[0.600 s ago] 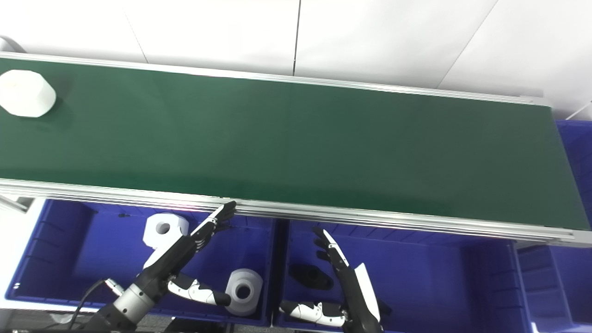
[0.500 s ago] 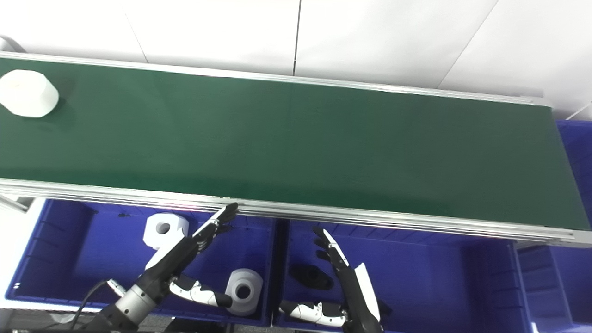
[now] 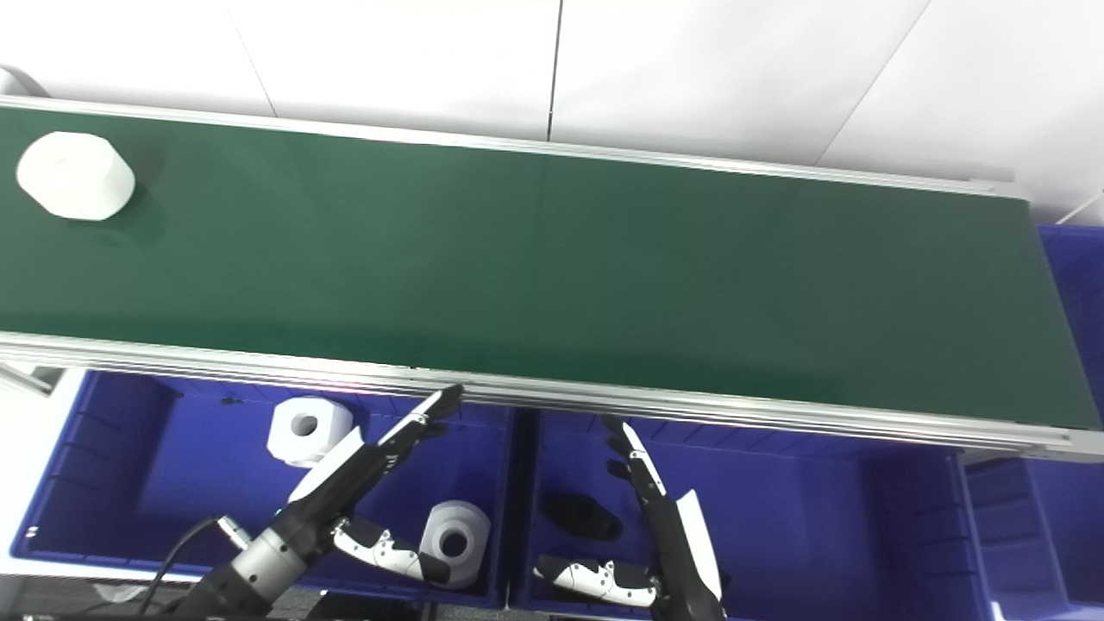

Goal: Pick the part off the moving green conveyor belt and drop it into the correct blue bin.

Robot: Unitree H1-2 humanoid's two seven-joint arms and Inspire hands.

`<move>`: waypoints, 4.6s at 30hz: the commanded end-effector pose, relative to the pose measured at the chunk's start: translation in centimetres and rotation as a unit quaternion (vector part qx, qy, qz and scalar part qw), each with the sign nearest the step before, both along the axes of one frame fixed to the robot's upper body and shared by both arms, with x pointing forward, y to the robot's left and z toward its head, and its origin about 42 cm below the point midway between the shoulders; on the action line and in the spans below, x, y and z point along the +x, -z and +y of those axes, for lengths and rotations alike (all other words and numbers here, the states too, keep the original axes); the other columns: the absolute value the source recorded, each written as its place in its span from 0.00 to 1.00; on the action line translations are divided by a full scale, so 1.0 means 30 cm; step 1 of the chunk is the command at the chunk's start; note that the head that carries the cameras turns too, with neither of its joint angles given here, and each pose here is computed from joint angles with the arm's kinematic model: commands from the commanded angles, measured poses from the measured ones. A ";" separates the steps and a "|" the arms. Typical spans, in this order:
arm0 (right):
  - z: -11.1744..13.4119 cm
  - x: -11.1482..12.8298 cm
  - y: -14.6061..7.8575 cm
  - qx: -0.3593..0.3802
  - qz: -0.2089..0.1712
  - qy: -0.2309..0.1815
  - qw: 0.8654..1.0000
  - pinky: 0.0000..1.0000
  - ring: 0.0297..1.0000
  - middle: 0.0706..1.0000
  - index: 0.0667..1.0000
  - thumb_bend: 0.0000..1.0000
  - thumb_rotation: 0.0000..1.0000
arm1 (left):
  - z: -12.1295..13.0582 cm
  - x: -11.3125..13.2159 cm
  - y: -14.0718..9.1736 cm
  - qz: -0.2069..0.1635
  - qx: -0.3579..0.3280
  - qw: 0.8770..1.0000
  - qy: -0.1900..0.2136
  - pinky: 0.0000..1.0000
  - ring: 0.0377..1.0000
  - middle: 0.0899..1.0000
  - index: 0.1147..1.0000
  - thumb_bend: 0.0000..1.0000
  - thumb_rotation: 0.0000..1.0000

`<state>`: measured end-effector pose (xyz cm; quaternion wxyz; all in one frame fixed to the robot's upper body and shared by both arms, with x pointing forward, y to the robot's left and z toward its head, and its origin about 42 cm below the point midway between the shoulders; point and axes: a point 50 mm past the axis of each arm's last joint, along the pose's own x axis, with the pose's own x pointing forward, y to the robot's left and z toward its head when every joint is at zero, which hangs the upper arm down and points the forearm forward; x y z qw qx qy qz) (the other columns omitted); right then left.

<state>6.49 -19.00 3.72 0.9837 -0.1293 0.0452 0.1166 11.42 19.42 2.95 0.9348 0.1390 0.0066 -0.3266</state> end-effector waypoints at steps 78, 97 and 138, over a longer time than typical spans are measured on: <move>-0.054 0.041 0.062 0.004 -0.014 0.002 1.000 0.88 0.94 0.97 0.95 0.89 0.36 | -0.004 0.067 -0.281 -0.183 -0.111 0.967 -0.141 0.62 0.71 0.75 0.71 0.87 0.21; -0.028 0.070 0.007 0.012 -0.049 0.004 0.999 0.86 0.92 0.94 0.93 0.88 0.37 | 0.176 0.475 -0.508 -0.287 -0.006 0.951 -0.114 0.90 0.95 0.96 0.94 0.79 0.30; -0.092 0.094 -0.008 0.022 -0.052 0.005 0.998 0.90 0.92 0.93 0.93 0.82 0.38 | 0.306 0.977 -0.378 -0.251 0.510 0.816 -0.104 1.00 1.00 0.97 0.81 0.85 0.01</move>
